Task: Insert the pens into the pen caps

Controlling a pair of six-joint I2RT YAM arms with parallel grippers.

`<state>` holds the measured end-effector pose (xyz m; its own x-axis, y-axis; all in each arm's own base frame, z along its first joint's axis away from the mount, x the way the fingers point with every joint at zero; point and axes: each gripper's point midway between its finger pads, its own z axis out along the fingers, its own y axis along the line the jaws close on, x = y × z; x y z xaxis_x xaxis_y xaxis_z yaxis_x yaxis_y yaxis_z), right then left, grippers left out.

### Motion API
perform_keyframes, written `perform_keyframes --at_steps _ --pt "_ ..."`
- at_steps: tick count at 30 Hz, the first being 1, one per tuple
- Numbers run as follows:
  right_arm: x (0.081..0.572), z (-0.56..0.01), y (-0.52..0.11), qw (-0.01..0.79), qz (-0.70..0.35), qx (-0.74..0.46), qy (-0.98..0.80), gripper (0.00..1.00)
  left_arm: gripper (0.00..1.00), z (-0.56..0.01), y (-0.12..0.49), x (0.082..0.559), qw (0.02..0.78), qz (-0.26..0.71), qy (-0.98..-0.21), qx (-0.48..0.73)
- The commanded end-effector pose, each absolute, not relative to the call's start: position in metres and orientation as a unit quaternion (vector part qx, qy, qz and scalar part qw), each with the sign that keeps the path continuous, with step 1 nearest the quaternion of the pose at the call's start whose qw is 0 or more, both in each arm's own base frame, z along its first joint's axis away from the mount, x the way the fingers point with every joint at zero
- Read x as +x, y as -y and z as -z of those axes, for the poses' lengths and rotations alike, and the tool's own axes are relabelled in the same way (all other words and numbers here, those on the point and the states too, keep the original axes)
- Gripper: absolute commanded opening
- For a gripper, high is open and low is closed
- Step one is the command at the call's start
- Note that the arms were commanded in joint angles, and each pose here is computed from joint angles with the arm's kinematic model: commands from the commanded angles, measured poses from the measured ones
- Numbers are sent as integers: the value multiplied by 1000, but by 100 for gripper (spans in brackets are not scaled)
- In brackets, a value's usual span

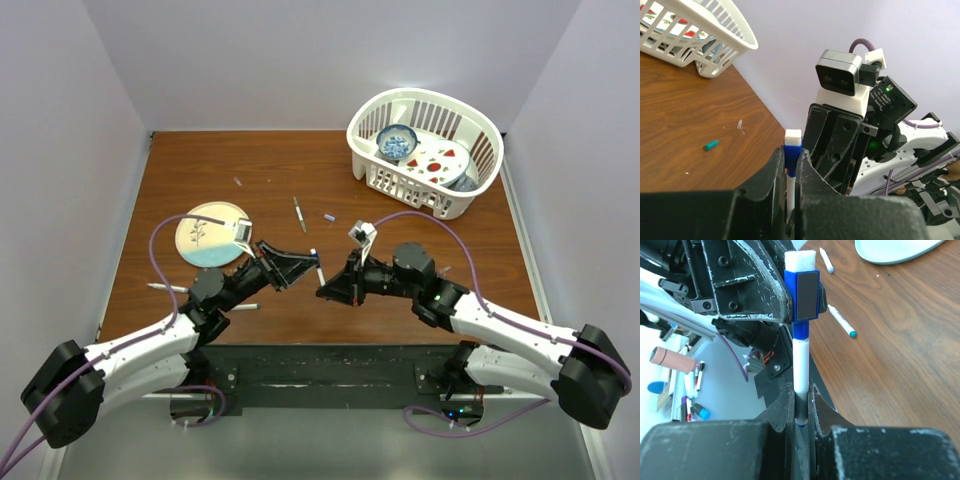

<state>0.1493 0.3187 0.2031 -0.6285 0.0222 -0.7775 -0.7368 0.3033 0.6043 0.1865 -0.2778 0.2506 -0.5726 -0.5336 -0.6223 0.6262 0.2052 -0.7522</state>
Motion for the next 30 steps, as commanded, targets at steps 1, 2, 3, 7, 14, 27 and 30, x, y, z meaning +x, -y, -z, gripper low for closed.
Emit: perform_keyframes --at_steps 1,2,3,7,14,27,30 --pt "189 -272 -317 471 -516 -216 -683 0 0 -230 285 158 419 644 -634 87" --pt "193 -280 -315 483 -511 -210 -679 0 0 -228 285 156 418 646 -632 90" --pt "194 -286 -313 493 -508 -210 -674 0 0 -222 284 152 416 647 -632 93" --pt "202 -306 -311 526 -498 -206 -658 0 0 -231 284 132 413 681 -594 113" --pt "223 -357 -317 575 -492 -194 -625 0 0 -223 282 111 382 712 -576 126" --pt "237 -402 -331 604 -486 -210 -595 0 0 -193 288 97 375 692 -602 136" --pt "232 -412 -334 612 -492 -231 -575 0 0 -192 291 91 360 700 -601 137"
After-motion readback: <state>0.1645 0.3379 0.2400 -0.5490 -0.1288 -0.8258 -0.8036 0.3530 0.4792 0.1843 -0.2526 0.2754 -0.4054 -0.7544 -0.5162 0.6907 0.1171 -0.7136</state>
